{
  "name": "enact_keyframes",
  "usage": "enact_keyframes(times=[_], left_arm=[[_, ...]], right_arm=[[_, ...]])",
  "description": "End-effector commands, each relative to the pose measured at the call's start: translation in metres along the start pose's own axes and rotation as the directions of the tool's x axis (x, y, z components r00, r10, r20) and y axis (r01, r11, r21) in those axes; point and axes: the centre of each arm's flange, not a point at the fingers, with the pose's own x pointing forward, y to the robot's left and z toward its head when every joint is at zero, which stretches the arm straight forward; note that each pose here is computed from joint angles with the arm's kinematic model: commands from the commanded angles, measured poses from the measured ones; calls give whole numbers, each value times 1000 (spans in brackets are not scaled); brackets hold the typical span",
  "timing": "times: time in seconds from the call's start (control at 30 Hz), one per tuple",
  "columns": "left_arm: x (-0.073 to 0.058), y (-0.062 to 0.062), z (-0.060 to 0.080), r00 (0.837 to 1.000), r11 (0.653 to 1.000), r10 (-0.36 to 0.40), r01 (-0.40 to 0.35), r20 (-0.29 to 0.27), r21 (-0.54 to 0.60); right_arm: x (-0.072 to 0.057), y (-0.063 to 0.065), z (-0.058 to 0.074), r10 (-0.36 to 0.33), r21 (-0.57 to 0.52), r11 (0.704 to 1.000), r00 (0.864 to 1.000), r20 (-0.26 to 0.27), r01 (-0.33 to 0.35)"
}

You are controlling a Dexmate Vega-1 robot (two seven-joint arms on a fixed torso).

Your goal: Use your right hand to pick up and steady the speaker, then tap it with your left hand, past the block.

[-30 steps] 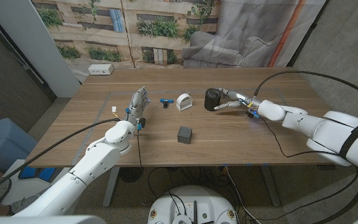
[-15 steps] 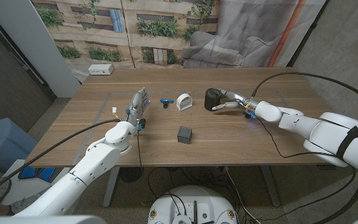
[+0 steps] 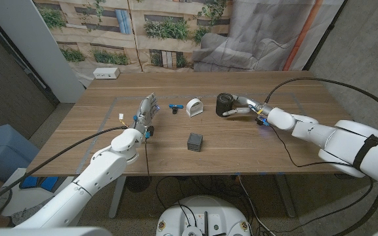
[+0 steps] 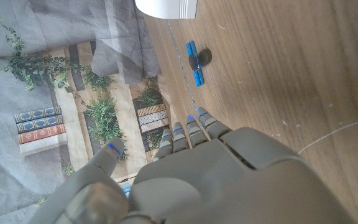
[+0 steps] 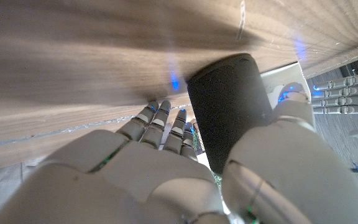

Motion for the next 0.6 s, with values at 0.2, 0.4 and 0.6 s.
enact_keyframes(times=[0.2,0.4,0.6], left_arm=[[-4,-1,-6,1000,1000,-5,5,-14,-1],[-4,-2,-6,1000,1000,-13,13,-13,-3],[-4,-2,-6,1000,1000,-16,16,-14,2]], right_arm=[[4,9,2,12,22,1000,1000,-4,-12],[5,11,4,11,31,999,1000,-3,-11],[7,13,5,5,39,999,1000,-4,-5]])
